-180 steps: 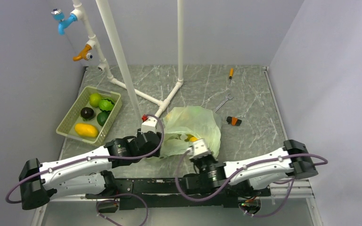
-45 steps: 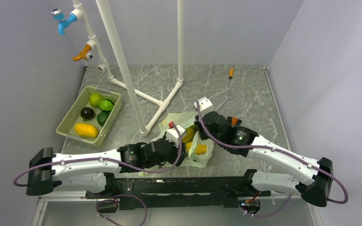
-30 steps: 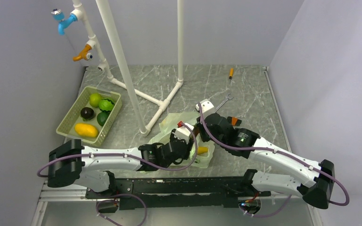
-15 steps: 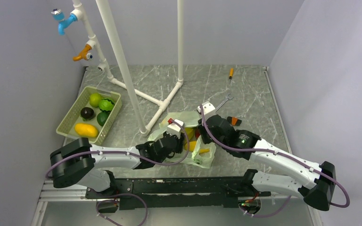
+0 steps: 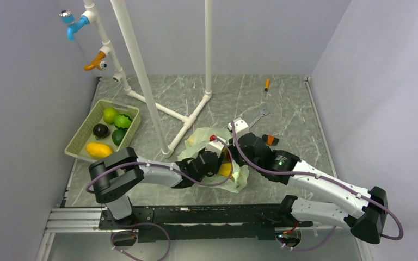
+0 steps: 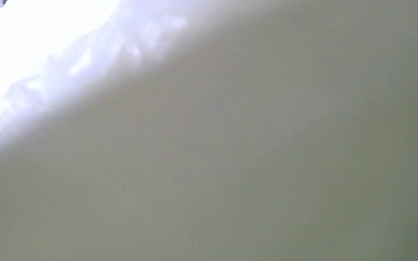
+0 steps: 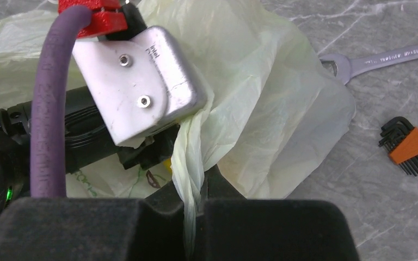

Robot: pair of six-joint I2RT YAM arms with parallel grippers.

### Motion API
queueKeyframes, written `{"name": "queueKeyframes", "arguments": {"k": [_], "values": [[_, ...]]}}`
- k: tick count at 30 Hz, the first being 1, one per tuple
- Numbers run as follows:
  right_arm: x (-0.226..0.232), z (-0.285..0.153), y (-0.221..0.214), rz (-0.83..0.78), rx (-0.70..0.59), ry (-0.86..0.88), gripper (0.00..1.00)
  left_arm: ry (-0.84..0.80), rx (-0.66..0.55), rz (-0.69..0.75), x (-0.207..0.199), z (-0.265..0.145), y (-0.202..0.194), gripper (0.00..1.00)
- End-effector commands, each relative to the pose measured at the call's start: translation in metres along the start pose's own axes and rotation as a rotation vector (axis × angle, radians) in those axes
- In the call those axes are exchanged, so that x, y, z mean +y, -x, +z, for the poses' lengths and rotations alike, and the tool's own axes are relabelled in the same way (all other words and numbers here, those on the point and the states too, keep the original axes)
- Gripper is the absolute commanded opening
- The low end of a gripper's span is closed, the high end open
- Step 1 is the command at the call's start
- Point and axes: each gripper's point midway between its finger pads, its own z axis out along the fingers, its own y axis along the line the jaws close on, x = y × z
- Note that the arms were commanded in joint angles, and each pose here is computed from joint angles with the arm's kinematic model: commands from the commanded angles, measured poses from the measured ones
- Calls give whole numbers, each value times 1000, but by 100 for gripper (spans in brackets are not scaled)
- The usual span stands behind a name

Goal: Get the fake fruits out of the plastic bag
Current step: Take out the fake fruit from the plastic bag.

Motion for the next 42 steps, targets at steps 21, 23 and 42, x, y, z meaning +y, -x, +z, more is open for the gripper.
{"name": "queueKeyframes", "arguments": {"k": [21,23,42], "values": [[3,1,-8,42,-1,23,0,38,-12,70,8,30,11,64],[3,2,-10,43,2,23,0,6,-15,57,4,24,14,60],[-3,10,-15,79,-2,-23,0,-489,120,-196,-52,-87,25,42]]}}
